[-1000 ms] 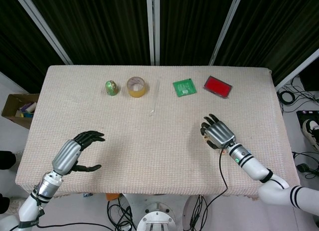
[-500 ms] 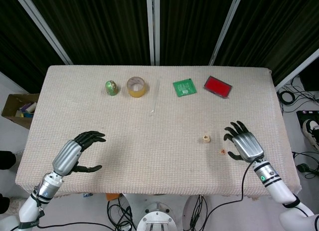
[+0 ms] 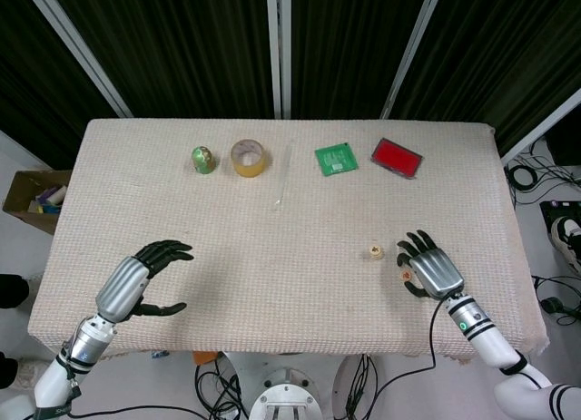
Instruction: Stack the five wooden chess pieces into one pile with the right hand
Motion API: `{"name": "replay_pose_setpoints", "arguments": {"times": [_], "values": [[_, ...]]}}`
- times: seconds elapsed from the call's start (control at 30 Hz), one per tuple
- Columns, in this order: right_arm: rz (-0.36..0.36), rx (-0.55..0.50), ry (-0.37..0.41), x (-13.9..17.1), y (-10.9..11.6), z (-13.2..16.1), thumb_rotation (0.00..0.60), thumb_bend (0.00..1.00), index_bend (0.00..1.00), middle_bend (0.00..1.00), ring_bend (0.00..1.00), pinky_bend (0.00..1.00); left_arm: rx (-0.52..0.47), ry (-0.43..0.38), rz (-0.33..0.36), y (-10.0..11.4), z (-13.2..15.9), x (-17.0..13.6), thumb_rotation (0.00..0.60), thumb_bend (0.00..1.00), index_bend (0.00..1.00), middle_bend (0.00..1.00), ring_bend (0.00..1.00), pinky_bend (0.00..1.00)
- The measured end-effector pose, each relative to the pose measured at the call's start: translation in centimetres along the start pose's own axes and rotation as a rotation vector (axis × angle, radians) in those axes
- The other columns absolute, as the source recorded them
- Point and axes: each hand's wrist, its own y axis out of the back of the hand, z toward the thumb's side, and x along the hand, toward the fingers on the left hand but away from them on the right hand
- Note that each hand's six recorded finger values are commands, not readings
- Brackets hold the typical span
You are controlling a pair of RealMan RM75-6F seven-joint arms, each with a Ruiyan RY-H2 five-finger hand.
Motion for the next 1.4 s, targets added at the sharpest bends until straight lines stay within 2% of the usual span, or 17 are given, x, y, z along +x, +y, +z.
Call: {"name": "replay_pose_setpoints", "arguments": {"times": [0.33, 0.67, 0.77, 0.93, 1.03, 1.17, 1.3, 1.4], "values": [[0.028, -0.001, -0.009, -0.3, -0.5, -0.1, 0.600, 0.26, 0.44, 0.20, 0.03, 0.07, -0.008, 0.009, 0.000, -0.1, -0.4, -0.3, 0.600, 0.00, 0.27, 0.21, 0.17, 0.23], [0.025, -0.011, -0.005, -0.5, -0.3, -0.2, 0.600, 0.31, 0.52, 0.24, 0.03, 0.08, -0.006, 0.011, 0.003, 0.0, -0.5, -0.3, 0.600, 0.00, 0.27, 0.20, 0.17, 0.23], [-0.012, -0.026, 0.003, -0.2, 1.0, -0.1, 0.600, 0.31, 0.53, 0.24, 0.03, 0.07, -0.003, 0.012, 0.006, 0.1, -0.5, -0.4, 0.600, 0.00, 0.27, 0.20, 0.17, 0.23], [-0.091, -0.042, 0.031, 0.3, 4.9, 0.1, 0.600, 0.31, 0.53, 0.24, 0.03, 0.08, -0.003, 0.005, 0.008, 0.1, -0.1, -0.3, 0.600, 0.00, 0.27, 0.20, 0.17, 0.23], [-0.116, -0.030, 0.055, -0.4, 7.5, 0.7, 0.600, 0.31, 0.53, 0.24, 0.03, 0.07, -0.004, -0.002, 0.006, 0.0, 0.1, -0.2, 0.600, 0.00, 0.27, 0.20, 0.17, 0.23], [-0.082, -0.005, 0.079, -2.3, 8.3, 1.6, 0.600, 0.32, 0.53, 0.24, 0.03, 0.07, -0.004, 0.005, 0.003, -0.2, 0.0, -0.4, 0.600, 0.00, 0.27, 0.20, 0.17, 0.23], [-0.020, 0.026, 0.097, -4.7, 8.1, 2.9, 0.600, 0.32, 0.54, 0.23, 0.03, 0.08, -0.011, 0.023, 0.006, -0.2, -0.5, -0.7, 0.600, 0.00, 0.27, 0.20, 0.17, 0.23], [0.001, 0.041, 0.100, -5.9, 7.6, 3.5, 0.600, 0.32, 0.53, 0.23, 0.03, 0.08, -0.013, 0.029, 0.006, -0.2, -0.7, -0.9, 0.600, 0.00, 0.27, 0.20, 0.17, 0.23]]}}
